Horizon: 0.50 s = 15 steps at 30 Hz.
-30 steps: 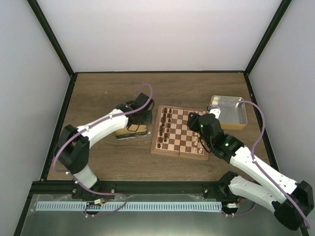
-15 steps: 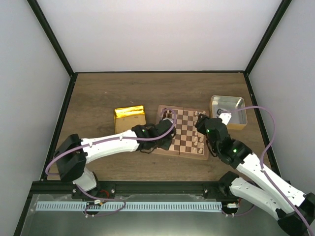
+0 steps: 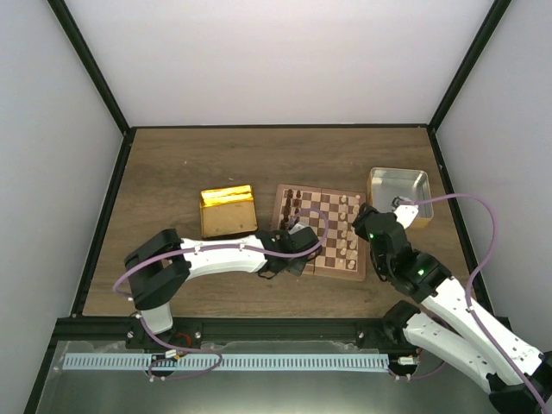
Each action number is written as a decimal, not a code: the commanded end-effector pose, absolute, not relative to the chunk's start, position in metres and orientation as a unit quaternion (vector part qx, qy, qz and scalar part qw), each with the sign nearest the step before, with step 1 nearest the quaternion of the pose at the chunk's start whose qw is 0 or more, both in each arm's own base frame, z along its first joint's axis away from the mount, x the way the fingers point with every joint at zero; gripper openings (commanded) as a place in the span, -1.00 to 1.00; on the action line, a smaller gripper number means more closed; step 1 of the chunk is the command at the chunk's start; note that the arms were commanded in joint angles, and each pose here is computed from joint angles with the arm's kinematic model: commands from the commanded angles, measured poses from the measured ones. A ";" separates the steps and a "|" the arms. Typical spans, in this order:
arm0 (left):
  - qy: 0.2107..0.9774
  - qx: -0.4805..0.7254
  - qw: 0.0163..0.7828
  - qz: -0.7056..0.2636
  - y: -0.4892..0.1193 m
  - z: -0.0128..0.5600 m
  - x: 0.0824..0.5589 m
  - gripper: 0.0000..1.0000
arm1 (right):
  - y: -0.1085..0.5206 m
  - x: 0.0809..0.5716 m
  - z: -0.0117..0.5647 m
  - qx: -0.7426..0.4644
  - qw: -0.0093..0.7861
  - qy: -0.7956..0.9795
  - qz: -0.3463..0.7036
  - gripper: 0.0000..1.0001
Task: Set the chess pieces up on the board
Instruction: Place the chess piece on the chessboard.
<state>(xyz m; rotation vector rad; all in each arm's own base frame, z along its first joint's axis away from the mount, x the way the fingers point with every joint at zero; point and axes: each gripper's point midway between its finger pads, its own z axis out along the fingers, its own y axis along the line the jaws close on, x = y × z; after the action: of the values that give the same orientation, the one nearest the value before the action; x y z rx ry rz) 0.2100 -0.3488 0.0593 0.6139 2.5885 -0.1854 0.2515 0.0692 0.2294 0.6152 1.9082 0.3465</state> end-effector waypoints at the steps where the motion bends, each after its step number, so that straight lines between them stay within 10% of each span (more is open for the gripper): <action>1: 0.942 0.209 0.257 -0.051 -0.346 0.055 0.219 -0.84 | 0.061 0.250 0.228 0.272 0.530 0.792 0.132 0.26; 15: 0.946 0.195 0.259 -0.029 -0.340 0.041 0.223 -0.77 | 0.066 0.252 0.225 0.266 0.527 0.796 0.136 0.26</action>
<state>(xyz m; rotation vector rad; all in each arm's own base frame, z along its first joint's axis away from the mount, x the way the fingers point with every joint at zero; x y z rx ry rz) 0.2230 -0.3428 0.0497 0.5452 2.5555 -0.0952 0.2508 0.0686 0.2224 0.6139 1.9232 0.3315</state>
